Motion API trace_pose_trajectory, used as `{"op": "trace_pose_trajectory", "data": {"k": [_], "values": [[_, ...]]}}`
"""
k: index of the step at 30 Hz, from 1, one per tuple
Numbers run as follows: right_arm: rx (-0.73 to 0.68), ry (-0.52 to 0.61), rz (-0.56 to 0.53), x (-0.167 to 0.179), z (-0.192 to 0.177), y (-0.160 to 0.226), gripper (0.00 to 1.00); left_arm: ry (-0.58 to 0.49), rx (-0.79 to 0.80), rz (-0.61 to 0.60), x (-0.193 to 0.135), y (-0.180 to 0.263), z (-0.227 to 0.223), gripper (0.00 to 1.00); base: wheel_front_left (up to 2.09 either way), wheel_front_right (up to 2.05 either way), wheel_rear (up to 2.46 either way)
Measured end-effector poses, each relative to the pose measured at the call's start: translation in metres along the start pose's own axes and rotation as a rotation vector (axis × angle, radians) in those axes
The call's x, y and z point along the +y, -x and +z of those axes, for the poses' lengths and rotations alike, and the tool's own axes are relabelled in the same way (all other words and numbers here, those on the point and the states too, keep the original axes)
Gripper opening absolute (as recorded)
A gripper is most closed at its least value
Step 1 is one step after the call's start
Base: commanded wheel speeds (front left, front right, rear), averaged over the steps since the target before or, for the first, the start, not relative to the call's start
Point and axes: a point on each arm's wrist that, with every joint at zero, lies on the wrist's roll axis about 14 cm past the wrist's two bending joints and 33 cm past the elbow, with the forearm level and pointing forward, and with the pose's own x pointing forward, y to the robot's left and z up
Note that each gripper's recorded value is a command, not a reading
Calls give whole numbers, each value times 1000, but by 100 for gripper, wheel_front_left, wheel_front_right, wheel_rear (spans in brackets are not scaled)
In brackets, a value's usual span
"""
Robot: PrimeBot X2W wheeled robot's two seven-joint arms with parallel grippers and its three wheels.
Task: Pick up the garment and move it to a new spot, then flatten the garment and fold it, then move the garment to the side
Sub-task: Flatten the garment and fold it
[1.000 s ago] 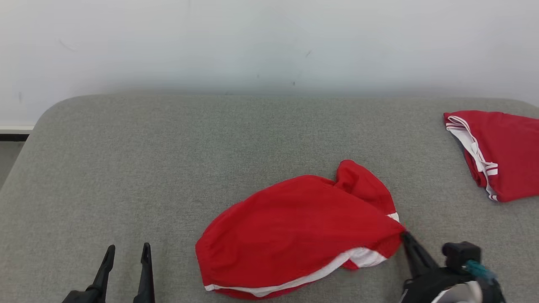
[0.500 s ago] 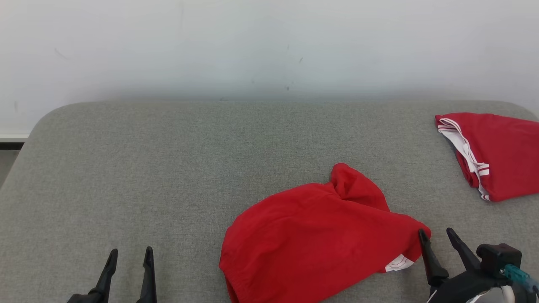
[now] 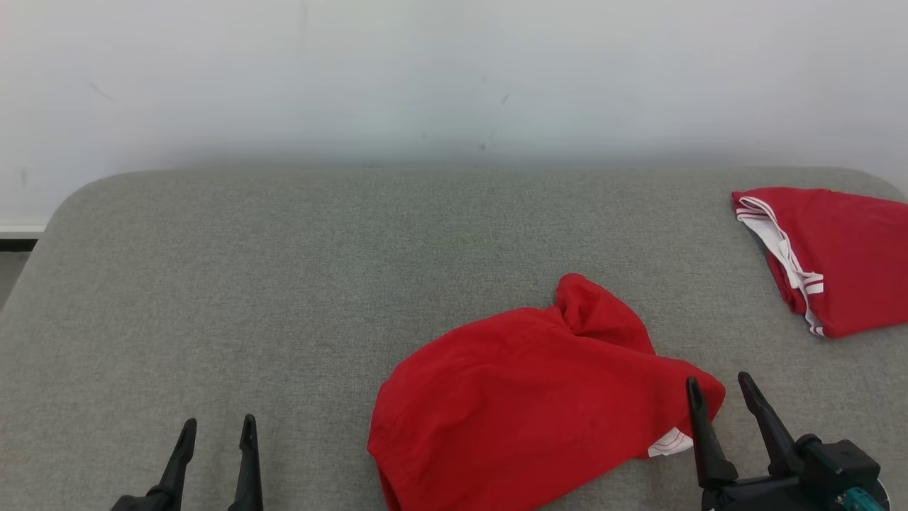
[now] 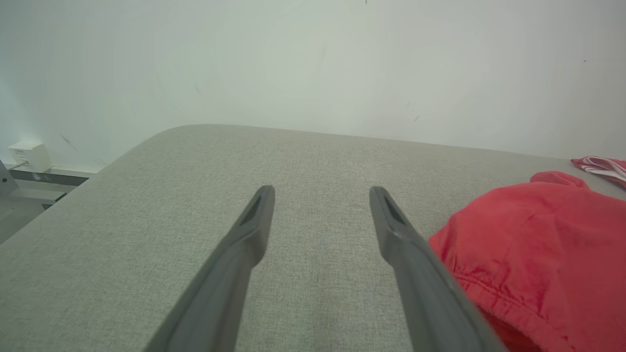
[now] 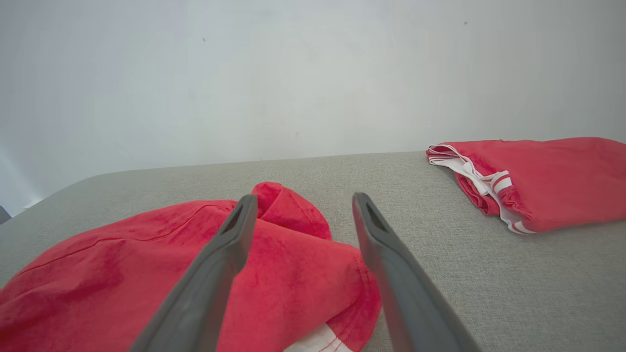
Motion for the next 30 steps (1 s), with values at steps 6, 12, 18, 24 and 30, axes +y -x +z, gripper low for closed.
{"op": "trace_pose_trajectory", "data": {"k": [6,12,18,24,30], "values": [[-3,4,8,5,0,1,100,37,25,-43,-14,-1,-8,100,0,0,0],[0,7,19,8,-2,-2,100,38,113,-155,-48,1,-35,100,0,0,0],[1,9,17,6,-2,-5,100,20,211,-232,-69,2,-65,100,0,0,0],[8,9,-5,-1,-4,-4,100,0,299,-291,-81,3,-91,100,0,0,0],[11,10,-18,-6,-5,-5,100,4,296,-336,-97,-13,-90,100,0,0,0]]}}
